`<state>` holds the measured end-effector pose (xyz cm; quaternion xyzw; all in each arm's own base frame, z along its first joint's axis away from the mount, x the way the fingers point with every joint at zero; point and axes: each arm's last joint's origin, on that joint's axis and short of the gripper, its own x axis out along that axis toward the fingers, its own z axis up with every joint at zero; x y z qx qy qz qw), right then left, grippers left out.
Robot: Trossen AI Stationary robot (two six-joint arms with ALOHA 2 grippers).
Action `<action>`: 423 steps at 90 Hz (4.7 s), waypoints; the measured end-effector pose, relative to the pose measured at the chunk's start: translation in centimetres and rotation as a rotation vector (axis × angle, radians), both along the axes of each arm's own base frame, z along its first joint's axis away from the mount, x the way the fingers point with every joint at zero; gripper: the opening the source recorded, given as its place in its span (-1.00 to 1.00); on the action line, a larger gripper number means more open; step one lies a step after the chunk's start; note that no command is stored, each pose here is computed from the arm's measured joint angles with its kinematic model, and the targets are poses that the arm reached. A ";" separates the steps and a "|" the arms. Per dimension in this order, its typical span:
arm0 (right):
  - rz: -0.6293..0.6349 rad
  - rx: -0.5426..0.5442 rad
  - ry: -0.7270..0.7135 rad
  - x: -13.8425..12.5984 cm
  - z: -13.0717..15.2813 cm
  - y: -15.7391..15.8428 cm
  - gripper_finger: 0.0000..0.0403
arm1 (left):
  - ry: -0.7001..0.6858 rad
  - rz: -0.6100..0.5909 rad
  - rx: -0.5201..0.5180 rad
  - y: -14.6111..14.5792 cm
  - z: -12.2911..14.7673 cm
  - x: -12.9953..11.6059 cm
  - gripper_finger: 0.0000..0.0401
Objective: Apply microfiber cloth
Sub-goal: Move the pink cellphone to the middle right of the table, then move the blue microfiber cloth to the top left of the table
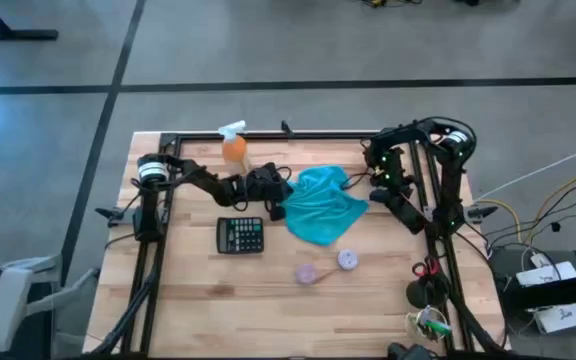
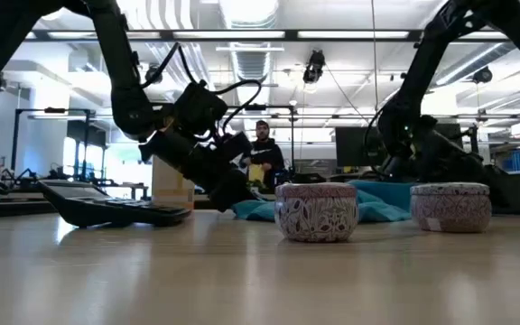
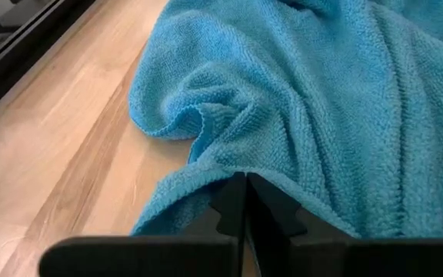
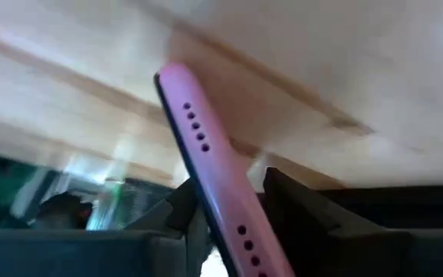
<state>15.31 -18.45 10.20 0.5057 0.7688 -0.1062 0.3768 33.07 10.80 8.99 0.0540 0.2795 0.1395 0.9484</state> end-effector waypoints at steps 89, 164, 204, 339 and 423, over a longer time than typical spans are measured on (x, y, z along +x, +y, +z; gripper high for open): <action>-0.077 -0.001 -0.026 1.2 1.5 1.0 -0.12 | 0.030 -0.006 0.024 0.0 0.1 -0.1 -1.00; 0.260 -0.693 -0.615 8.2 9.8 6.1 -0.10 | 0.004 -0.008 0.018 -1.4 3.5 -0.4 -1.00; 0.381 -0.788 -0.884 15.2 5.4 7.8 -0.14 | -0.006 -0.164 0.048 -6.3 9.1 -1.8 -1.00; 0.066 -1.456 -0.200 1.1 13.2 1.4 -1.00 | 0.029 -0.121 -0.115 -8.3 9.7 -4.8 -1.00; -0.090 -1.879 -0.698 0.8 13.4 3.6 -1.00 | -0.008 -0.175 -0.023 -8.6 10.3 -4.7 -1.00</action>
